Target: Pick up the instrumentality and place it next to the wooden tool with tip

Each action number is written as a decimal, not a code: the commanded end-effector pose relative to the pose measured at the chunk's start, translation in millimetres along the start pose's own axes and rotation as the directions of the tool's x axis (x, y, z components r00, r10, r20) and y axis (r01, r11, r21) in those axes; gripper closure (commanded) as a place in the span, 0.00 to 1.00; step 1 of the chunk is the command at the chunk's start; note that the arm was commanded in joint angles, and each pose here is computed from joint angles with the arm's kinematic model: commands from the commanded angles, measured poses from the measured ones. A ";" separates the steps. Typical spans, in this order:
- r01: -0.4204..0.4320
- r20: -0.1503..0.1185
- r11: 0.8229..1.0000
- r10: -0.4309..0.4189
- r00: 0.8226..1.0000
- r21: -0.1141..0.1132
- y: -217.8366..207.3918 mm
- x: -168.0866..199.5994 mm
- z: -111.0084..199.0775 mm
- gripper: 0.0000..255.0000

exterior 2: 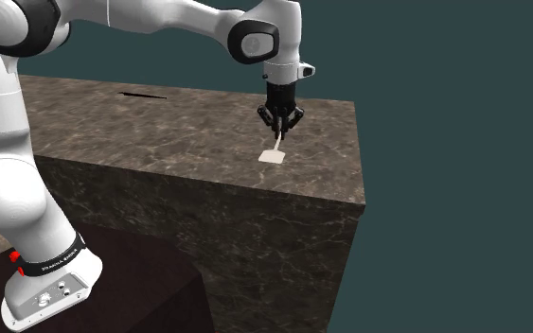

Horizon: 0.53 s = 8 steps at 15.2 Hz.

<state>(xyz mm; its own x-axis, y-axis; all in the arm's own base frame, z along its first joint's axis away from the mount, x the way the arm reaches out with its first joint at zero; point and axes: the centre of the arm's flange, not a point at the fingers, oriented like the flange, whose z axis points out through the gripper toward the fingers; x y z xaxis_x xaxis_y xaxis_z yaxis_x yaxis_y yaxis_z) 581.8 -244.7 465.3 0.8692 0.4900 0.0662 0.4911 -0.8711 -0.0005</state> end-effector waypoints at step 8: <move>0.000 0.000 1.000 0.000 1.000 0.000 0.0 2.5 -36.8 1.00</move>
<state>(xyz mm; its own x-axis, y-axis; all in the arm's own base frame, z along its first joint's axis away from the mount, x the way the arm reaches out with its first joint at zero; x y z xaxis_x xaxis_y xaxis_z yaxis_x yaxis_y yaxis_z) 581.4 -244.9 497.0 0.8691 0.4901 0.0664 0.4912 -0.8711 -0.0002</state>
